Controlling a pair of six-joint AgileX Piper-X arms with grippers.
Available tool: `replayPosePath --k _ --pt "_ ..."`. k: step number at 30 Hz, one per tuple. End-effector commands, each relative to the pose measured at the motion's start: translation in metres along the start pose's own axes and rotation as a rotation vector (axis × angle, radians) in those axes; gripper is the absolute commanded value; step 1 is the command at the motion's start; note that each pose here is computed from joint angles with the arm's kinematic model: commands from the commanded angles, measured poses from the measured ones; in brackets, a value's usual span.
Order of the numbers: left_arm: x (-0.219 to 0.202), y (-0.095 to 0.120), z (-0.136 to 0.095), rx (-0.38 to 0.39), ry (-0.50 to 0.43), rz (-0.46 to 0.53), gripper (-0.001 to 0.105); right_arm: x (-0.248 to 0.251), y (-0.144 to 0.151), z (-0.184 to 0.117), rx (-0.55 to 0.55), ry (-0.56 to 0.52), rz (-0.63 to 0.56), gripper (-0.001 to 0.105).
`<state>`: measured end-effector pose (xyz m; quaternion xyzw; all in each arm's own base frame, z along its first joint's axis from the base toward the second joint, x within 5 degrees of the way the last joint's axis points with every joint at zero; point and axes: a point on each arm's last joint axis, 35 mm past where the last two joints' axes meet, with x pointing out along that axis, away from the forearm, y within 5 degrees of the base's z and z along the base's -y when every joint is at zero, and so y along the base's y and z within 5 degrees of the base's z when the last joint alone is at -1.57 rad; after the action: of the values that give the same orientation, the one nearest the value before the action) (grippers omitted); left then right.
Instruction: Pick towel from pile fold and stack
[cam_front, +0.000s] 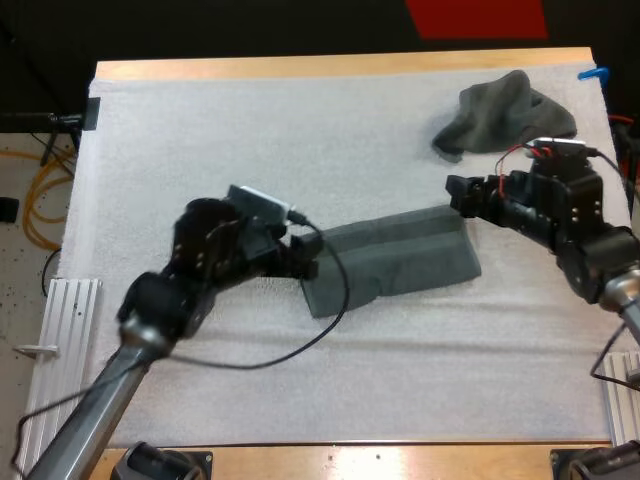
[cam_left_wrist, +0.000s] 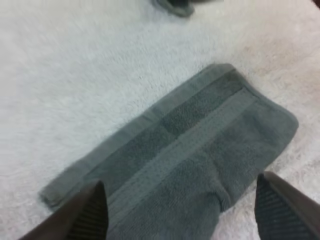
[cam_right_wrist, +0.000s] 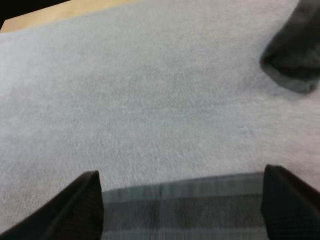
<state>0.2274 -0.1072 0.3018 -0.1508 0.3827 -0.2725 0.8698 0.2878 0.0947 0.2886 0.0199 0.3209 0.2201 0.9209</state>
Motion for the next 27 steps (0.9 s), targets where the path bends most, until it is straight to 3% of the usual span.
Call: replayPosePath --k 1,9,16,22,27 --pt "-0.016 -0.005 0.001 0.011 -0.030 0.012 0.061 -0.012 0.002 0.006 -0.012 0.002 -0.013 0.064" --pt "-0.097 -0.027 -0.020 -0.013 -0.140 -0.019 0.061 -0.070 0.012 0.016 -0.062 -0.025 -0.089 0.064" --pt "-0.134 -0.031 -0.046 -0.059 -0.124 -0.011 0.061 -0.102 0.017 0.002 -0.049 0.050 -0.103 0.064" --pt "-0.141 -0.031 -0.052 -0.070 -0.127 -0.013 0.061 -0.092 0.011 -0.001 -0.042 0.102 -0.147 0.064" --pt "-0.141 -0.031 -0.052 -0.071 -0.125 -0.012 0.061 -0.065 -0.018 -0.002 0.024 0.189 -0.148 0.064"
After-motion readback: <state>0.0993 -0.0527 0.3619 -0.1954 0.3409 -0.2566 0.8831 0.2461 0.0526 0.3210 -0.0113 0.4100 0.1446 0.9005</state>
